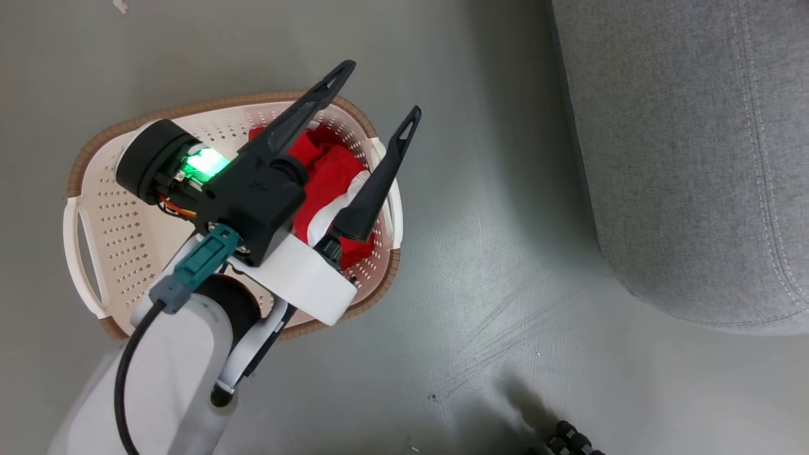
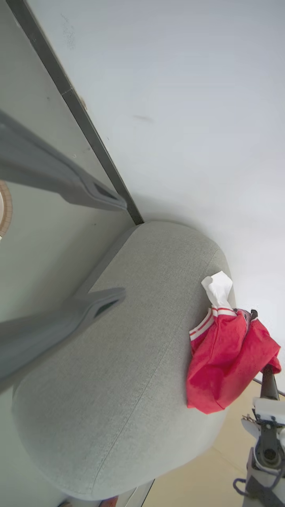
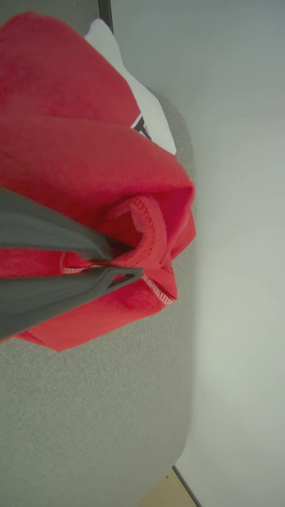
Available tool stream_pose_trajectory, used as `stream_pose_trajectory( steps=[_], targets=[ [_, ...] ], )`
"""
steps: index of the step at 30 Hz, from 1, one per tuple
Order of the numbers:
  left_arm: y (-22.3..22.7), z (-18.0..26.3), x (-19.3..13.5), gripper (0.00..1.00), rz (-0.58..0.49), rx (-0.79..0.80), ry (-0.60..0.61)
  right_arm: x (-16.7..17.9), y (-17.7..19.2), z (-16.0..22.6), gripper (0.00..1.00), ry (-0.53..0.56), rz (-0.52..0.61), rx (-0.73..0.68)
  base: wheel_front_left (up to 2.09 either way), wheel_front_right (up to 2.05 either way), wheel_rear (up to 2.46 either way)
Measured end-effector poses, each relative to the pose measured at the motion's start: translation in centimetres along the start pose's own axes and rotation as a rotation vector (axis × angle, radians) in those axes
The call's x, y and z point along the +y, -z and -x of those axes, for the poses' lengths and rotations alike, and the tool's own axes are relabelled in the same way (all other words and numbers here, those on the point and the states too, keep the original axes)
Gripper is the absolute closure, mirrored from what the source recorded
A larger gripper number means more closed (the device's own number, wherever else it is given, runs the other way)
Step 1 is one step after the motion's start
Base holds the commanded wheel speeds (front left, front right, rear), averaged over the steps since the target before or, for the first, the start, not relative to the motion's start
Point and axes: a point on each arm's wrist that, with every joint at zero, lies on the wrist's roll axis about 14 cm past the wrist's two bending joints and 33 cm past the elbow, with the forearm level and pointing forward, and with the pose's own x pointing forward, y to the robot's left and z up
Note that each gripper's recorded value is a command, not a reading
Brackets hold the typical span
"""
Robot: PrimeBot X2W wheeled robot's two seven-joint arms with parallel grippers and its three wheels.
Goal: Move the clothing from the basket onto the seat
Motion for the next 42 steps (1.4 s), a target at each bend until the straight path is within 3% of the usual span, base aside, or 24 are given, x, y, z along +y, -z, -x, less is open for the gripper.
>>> stream_pose_trajectory(
  steps=[15, 22, 28, 42],
  targets=[
    [-2.2, 0.0, 1.1, 0.00, -0.040, -0.063, -0.044, -0.4, -1.5, 1.8, 0.00, 0.003, 0.044, -0.088, 0.00, 0.00, 0.00],
    [-4.0, 0.7, 2.3, 0.00, -0.054, -0.116, -0.108, 2.3, -2.5, 3.1, 0.00, -0.046, -0.008, -0.142, 0.00, 0.00, 0.00],
    [-5.2, 1.7, 2.8, 0.00, -0.057, -0.149, -0.152, 4.8, -5.5, 4.3, 0.00, -0.101, -0.037, -0.240, 0.00, 0.00, 0.00],
    [-7.9, 5.8, 5.3, 0.00, -0.076, -0.216, -0.329, 11.5, -9.0, 8.2, 0.00, -0.274, -0.048, -0.356, 0.00, 0.00, 0.00]
  ],
)
